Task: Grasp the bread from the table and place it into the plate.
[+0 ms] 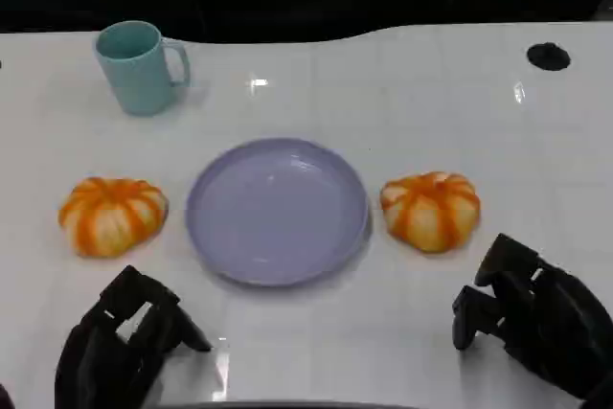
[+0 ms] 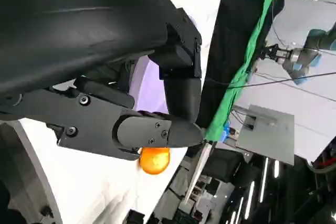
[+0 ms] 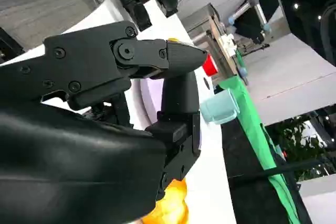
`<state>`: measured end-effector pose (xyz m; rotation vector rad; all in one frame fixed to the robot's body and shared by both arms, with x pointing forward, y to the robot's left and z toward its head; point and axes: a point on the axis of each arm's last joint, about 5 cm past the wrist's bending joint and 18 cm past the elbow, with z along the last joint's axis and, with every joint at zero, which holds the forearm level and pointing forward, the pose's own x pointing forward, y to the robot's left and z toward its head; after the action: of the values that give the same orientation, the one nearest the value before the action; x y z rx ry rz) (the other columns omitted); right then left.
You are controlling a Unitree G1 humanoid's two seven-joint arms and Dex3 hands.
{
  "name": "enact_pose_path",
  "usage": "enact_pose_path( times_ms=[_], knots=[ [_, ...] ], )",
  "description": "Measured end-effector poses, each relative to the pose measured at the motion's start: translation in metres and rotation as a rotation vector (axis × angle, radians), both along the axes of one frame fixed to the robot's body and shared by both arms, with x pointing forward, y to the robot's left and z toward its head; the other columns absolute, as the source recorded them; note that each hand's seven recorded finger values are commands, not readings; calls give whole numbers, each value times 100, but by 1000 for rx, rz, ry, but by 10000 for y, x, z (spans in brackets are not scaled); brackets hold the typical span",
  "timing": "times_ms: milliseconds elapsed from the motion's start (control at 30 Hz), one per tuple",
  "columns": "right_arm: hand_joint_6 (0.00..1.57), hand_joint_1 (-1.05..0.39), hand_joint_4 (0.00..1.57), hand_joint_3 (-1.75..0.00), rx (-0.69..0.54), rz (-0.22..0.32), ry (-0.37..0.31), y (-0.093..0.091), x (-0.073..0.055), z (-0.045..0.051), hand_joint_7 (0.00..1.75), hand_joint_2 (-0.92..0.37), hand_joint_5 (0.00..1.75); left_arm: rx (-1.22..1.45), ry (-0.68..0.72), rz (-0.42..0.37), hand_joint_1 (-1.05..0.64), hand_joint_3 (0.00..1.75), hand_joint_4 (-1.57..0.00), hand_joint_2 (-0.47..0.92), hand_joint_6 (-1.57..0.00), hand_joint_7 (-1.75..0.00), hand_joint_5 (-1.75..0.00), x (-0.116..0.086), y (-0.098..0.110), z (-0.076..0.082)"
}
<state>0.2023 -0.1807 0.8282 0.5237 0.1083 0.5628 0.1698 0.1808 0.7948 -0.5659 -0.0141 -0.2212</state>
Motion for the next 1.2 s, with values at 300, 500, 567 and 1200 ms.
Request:
enact_pose_path(
  times_ms=[300,500,567,1200],
  knots=[
    [43,-43,66,-42,2,1,4,1,-1,-4,175,-92,175,0,-1,-1,-55,27,-62,92,-51,-151,-175,0,0,0],
    [43,-43,66,-40,2,1,4,1,-1,-3,175,-92,175,-1,-1,-1,-56,26,-62,92,-51,-151,-175,0,-1,0],
    [42,-43,65,-41,2,1,4,1,0,-3,175,-92,175,-1,-2,-1,-56,26,-61,92,-51,-151,-175,1,-2,2],
    [45,-48,43,-33,-182,-18,-174,-35,45,143,125,-92,165,5,-3,-8,-56,25,-63,92,-52,-151,-175,9,-11,4]
  ],
)
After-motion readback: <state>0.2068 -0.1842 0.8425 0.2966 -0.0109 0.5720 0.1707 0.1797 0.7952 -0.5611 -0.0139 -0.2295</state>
